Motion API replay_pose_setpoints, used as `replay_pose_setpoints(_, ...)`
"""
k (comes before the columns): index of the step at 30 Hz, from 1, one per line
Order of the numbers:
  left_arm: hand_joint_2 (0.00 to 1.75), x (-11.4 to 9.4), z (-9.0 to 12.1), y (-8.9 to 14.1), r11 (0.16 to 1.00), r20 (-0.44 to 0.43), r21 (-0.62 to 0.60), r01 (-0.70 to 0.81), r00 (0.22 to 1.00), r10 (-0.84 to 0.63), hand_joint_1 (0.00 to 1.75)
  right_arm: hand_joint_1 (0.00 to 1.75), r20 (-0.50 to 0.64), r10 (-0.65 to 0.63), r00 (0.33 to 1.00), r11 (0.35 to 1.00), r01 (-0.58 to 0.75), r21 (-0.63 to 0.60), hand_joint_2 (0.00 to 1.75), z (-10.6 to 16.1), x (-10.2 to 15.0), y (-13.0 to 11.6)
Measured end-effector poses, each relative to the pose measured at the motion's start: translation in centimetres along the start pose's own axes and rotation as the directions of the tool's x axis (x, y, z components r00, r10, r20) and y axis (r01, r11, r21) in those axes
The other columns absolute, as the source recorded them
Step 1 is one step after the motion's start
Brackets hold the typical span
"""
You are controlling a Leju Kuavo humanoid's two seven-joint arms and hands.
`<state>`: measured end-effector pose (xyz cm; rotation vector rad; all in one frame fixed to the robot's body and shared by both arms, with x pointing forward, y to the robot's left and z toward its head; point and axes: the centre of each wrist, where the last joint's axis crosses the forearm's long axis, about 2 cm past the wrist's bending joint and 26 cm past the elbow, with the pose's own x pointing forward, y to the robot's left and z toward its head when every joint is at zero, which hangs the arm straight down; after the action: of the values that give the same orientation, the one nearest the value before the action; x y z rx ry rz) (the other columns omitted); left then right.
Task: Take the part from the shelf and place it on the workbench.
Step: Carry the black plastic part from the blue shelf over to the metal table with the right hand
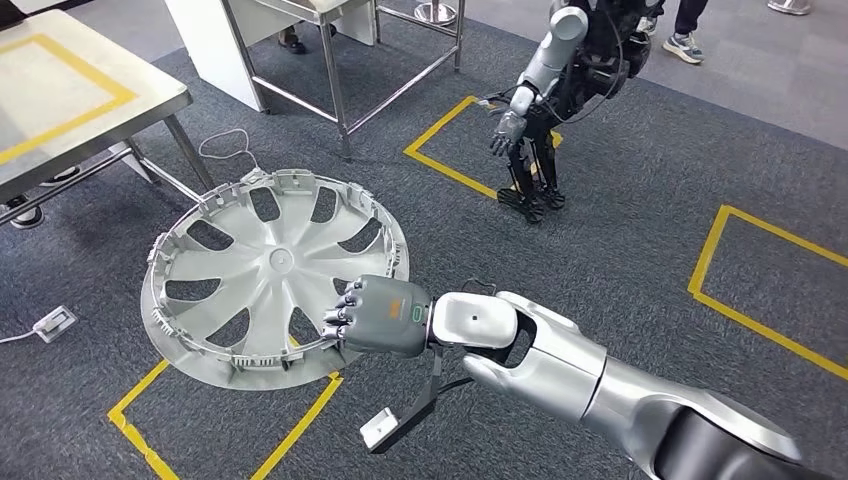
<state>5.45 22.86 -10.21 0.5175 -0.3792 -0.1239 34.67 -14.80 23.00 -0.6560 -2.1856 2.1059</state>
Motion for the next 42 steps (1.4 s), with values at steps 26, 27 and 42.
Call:
replay_pose_setpoints(26,1.75,0.4,-0.2,0.1,1.000,0.016,0.008,-0.016,1.000,0.016,0.00,1.75,0.012,-0.016,1.000,1.000,0.016,0.013,1.75,-0.1,1.1,0.5)
replay_pose_setpoints(27,1.75,0.4,-0.1,0.1,1.000,0.018,0.010,-0.019,1.000,0.019,0.00,1.75,0.016,-0.015,1.000,1.000,0.015,0.009,1.75,-0.3,1.2,0.4)
replay_pose_setpoints(42,1.75,0.5,0.0,-0.1,1.000,0.004,0.022,-0.017,1.000,0.017,0.00,1.75,0.025,-0.002,1.000,1.000,0.002,-0.004,1.75,-0.6,0.8,-0.2)
